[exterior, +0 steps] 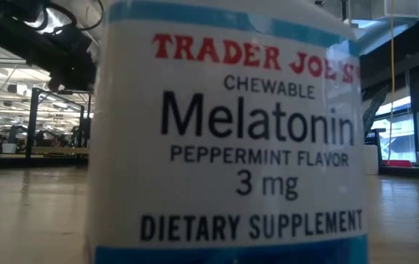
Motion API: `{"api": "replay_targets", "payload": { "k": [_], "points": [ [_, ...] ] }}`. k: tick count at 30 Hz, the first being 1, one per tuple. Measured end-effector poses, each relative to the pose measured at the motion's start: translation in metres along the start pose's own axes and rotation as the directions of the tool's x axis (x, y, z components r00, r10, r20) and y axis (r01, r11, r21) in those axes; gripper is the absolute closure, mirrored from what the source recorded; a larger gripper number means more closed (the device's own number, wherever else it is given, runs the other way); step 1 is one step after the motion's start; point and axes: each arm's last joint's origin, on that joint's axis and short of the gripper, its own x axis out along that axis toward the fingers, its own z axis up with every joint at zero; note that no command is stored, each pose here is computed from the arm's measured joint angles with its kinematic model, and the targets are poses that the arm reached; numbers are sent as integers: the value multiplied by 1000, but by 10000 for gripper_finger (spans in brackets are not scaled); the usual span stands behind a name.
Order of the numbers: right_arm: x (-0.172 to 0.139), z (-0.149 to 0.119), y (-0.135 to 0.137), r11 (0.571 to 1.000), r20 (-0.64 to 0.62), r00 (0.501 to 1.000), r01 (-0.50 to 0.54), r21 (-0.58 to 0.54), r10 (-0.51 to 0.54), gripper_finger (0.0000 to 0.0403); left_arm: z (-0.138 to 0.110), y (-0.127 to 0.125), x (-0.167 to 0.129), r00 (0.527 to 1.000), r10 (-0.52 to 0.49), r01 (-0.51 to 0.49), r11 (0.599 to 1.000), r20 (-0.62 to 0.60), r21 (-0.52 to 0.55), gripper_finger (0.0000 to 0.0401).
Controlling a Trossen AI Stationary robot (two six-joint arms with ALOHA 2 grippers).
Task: Pick and place medicine bottles onto shelf by color
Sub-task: Put the blue pill bottle on the shelf
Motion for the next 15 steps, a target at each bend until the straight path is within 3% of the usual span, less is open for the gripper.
{"api": "replay_targets", "payload": {
  "k": [8,15],
  "points": [
    [0,0,1,1000,-8,1000,-23,0,23,157,-17,4,3,999,34,-34,999,-27,7,243],
    [0,0,1,1000,-8,1000,-23,0,23,157,-15,2,6,1000,18,-18,1000,6,0,243]
  ]
}}
